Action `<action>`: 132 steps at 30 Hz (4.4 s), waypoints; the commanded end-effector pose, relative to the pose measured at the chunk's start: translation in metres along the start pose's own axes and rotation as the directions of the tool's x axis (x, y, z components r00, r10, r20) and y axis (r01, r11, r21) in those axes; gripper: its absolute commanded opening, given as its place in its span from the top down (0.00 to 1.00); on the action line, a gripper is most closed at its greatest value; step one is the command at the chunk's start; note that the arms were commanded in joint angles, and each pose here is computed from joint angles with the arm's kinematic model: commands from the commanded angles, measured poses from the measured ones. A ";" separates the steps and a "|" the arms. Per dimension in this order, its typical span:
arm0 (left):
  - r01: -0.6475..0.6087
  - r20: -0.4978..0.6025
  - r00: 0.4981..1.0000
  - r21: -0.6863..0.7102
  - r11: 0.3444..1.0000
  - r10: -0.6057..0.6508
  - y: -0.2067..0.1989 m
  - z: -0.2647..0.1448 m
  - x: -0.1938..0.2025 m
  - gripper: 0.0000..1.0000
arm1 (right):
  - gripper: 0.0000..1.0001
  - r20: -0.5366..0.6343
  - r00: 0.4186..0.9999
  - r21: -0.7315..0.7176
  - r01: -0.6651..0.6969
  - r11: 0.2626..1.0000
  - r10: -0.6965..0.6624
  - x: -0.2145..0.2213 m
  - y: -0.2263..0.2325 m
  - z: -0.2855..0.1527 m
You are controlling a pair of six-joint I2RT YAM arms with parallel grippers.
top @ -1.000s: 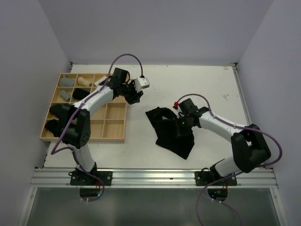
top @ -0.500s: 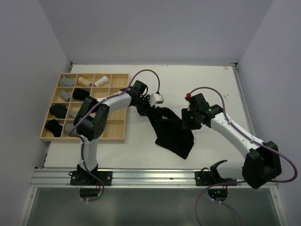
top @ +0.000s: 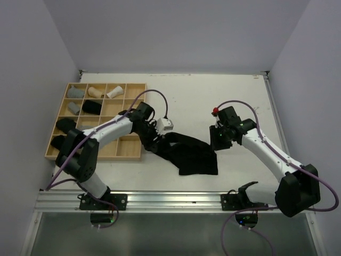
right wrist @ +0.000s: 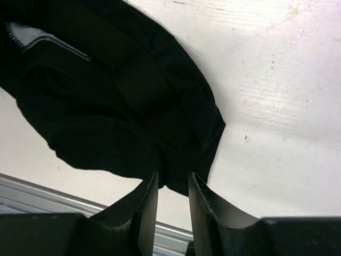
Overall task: Roll the underwear
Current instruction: Flatten the underwear
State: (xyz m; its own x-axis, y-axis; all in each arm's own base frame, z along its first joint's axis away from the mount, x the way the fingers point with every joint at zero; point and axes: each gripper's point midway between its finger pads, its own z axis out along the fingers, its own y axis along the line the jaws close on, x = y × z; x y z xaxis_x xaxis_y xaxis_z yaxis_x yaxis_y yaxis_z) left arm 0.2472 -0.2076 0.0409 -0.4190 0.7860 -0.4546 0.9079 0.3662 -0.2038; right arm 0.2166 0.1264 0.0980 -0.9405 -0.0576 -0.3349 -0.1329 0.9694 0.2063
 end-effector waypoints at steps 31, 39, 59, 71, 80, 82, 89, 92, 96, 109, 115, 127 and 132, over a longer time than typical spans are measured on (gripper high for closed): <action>-0.418 0.285 0.868 -0.026 0.908 0.408 -0.002 -0.023 -0.053 0.34 | 0.69 -0.145 0.921 -0.054 0.358 0.932 -0.362 0.000 0.014 0.044; -0.432 0.288 0.860 -0.024 0.901 0.421 0.001 -0.016 -0.053 0.34 | 0.70 -0.181 0.921 -0.001 0.352 0.936 -0.346 -0.001 0.005 0.050; -0.581 0.257 0.746 -0.198 0.789 0.614 0.003 -0.004 -0.042 0.34 | 1.00 -0.156 0.930 0.062 0.345 0.937 -0.332 -0.009 -0.002 0.038; -0.523 0.308 0.693 -0.407 0.749 0.652 0.020 -0.008 -0.089 0.22 | 1.00 -0.137 0.926 0.052 0.361 0.931 -0.351 -0.013 0.001 0.025; -0.534 0.307 0.712 -0.346 0.771 0.631 0.025 0.005 -0.094 0.51 | 1.00 -0.125 0.929 0.094 0.361 0.928 -0.348 -0.020 -0.004 0.017; -0.524 0.314 0.716 -0.350 0.777 0.624 0.027 0.002 -0.097 0.66 | 1.00 -0.114 0.932 0.130 0.357 0.925 -0.344 -0.024 -0.008 0.013; -0.370 0.402 0.737 -0.433 0.822 0.544 0.055 -0.055 -0.123 1.00 | 1.00 -0.012 0.980 0.282 0.195 0.939 -0.200 -0.052 -0.045 -0.016; -0.314 0.435 0.749 -0.432 0.845 0.500 0.064 -0.085 -0.126 1.00 | 1.00 0.123 0.986 0.283 0.073 0.956 -0.111 -0.076 -0.056 -0.042; -0.345 0.443 0.722 -0.435 0.832 0.532 0.057 -0.099 -0.129 1.00 | 1.00 0.160 0.978 0.144 0.109 0.984 -0.131 -0.085 -0.033 -0.044; -0.231 0.383 0.863 -0.283 0.931 0.331 0.075 -0.036 -0.091 1.00 | 0.77 0.377 0.851 -0.091 0.426 0.900 -0.365 -0.095 0.051 0.006; -0.194 0.395 0.875 -0.242 0.951 0.279 0.088 -0.028 -0.099 1.00 | 0.78 0.462 0.705 -0.045 0.624 0.780 -0.538 -0.100 0.062 0.026; -0.161 0.399 0.886 -0.210 0.964 0.235 0.097 -0.021 -0.101 1.00 | 0.61 0.367 0.683 -0.148 0.713 0.685 -0.632 -0.076 0.069 0.061; -0.157 0.395 0.889 -0.211 0.965 0.231 0.100 -0.019 -0.100 0.99 | 0.59 0.348 0.680 -0.183 0.724 0.665 -0.645 -0.072 0.078 0.066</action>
State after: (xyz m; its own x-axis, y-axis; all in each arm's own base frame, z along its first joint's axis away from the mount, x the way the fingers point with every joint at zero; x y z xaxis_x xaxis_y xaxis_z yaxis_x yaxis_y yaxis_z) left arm 0.3701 -0.2359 0.0718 -0.1632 0.6146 -0.7718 0.9418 0.3300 0.0637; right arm 0.2871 0.2043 0.0642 -0.5055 -0.5771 -0.6414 -0.7862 0.6144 0.0669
